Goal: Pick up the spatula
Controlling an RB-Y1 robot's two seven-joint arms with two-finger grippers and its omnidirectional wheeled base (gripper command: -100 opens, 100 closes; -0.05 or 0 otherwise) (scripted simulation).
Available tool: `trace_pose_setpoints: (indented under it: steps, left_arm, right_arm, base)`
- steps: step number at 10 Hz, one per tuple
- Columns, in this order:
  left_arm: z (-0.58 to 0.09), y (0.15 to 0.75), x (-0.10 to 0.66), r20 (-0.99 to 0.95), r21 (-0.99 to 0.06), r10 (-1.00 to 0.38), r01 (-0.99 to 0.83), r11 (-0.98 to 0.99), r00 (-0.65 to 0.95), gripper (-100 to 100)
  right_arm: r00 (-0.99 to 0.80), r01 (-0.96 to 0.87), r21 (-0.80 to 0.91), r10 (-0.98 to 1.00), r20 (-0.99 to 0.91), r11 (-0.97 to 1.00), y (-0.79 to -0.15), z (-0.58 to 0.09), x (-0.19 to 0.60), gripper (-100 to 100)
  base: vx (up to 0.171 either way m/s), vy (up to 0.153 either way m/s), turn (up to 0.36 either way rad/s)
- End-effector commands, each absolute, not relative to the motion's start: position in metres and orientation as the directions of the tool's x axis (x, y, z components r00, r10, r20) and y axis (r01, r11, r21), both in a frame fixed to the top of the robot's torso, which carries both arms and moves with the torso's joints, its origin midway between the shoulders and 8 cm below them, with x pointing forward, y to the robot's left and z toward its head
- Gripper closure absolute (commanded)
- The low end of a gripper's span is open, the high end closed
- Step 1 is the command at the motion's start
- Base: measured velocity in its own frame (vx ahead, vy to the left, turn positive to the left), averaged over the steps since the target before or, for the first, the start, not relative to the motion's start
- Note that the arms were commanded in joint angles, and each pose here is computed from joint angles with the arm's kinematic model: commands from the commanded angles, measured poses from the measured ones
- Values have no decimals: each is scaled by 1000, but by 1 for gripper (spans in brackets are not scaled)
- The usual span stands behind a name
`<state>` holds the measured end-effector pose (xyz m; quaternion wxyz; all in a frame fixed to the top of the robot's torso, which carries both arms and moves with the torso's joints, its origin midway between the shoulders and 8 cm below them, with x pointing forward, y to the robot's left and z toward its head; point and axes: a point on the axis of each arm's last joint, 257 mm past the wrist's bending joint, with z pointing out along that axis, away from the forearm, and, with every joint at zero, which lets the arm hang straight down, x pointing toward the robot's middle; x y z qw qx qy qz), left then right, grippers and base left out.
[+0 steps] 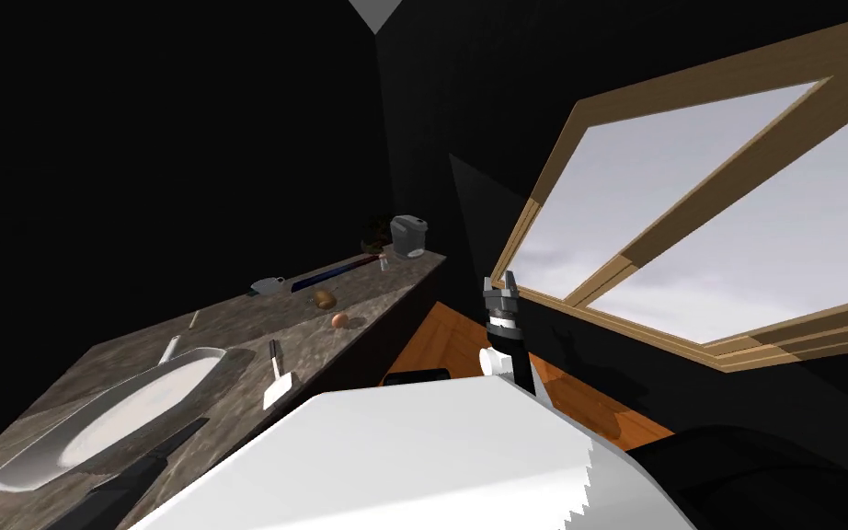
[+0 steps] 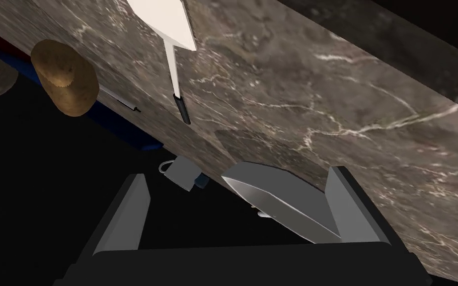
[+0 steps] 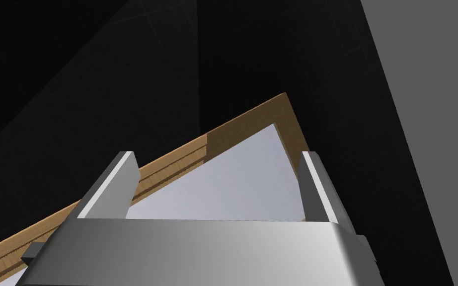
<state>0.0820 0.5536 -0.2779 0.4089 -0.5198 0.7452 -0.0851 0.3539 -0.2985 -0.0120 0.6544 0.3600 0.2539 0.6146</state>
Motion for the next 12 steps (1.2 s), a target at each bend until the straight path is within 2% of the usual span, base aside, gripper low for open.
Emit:
trace_pose_setpoints:
  steps: [1,3,7,8,12]
  left_arm:
    - [-291,562,56,-503,-484,-849,-761,431,-161,-100]
    - [-297,566,39,-489,-441,-853,-793,421,-182,-100]
    - [-318,578,-24,-424,-272,-872,-884,380,-244,-100]
    - [-318,578,-24,-424,-272,-872,-884,380,-244,-100]
    - [-329,583,-80,-362,-124,-890,-931,343,-279,-100]
  right_arm:
    - [116,-622,783,987,110,-15,-299,-12,354,0]
    - [116,-621,783,987,110,-15,-299,-12,354,0]
    - [116,-621,783,987,110,-14,-299,-12,354,0]
    - [116,-621,783,987,110,-14,-299,-12,354,0]
    - [116,-621,783,987,110,-14,-299,-12,354,0]
  base:
    - [84,-24,-412]
    - [98,-7,-227]
    - [112,-16,-292]
    - [90,-10,-42]
    - [86,3,-198]
